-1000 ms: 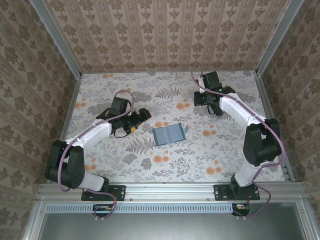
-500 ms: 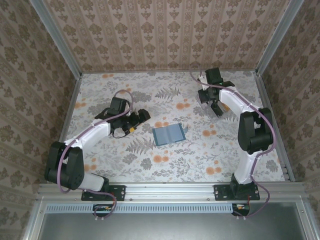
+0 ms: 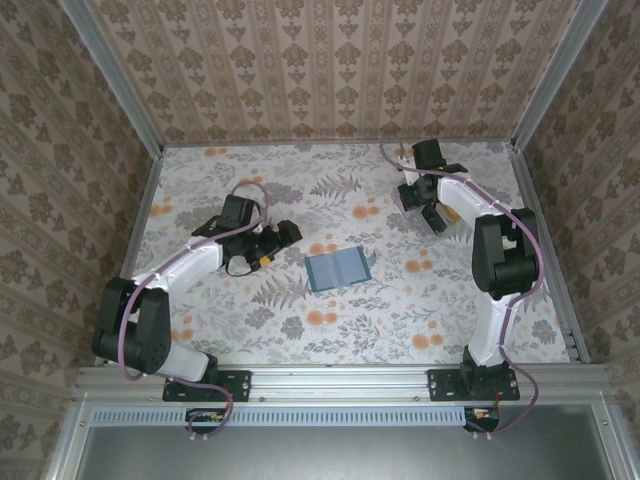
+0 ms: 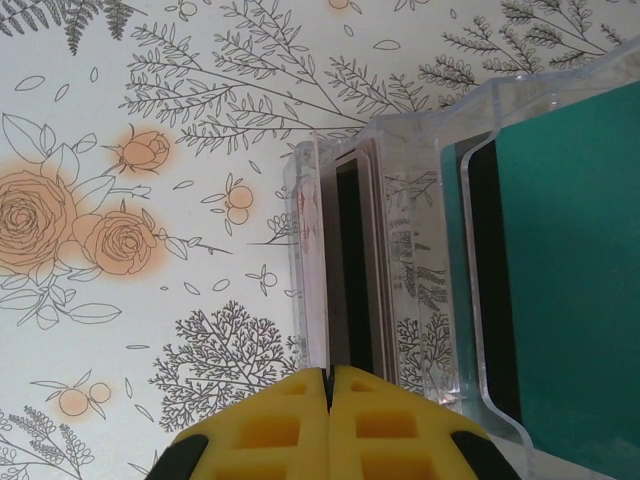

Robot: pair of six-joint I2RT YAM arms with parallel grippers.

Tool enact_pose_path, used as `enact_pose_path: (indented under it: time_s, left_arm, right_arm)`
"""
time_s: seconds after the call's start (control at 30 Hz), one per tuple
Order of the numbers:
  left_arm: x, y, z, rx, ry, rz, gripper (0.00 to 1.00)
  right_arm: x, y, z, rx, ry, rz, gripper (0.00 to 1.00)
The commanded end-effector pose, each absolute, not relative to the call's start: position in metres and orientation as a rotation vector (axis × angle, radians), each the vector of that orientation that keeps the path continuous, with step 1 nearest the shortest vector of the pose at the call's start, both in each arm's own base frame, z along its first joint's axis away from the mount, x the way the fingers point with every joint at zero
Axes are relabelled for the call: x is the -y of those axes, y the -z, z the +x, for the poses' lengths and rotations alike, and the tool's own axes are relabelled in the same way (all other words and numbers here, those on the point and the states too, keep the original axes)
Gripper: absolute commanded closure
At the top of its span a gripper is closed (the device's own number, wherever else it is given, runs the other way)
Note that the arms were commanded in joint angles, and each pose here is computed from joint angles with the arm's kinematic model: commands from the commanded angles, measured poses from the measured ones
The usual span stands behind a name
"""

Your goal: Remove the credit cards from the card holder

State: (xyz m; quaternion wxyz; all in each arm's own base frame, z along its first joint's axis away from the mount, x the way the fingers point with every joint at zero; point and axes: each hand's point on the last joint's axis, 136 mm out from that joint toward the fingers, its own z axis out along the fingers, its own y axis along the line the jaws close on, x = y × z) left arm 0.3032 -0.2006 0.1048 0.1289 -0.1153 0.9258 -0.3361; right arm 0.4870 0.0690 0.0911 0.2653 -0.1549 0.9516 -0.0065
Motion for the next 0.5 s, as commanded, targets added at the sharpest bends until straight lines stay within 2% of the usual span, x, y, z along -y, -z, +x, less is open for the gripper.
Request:
enact_pose_path:
  time_s: [0.0,0.2,0.47]
  left_arm:
    - [0.2036,-0.1083,0.3068,-2.690,0.999,-0.294,0.00]
    - [0.2044,-0.1076,0.3068,-2.692,1.004,-0.294,0.00]
    - [0.2047,-0.1079,0.3051,-2.694,1.012,-0.291,0.00]
  right_arm:
    - [-0.0648,-0.0890,0.4864,-2.594,0.024,-0.445,1.00]
    - [-0.0627,-0.0864,0.4881,-2.602,0.030,-0.438,0.99]
    - [-0.0642,-0.0891,0.4903,-2.599,0.019,-0.413,0.86]
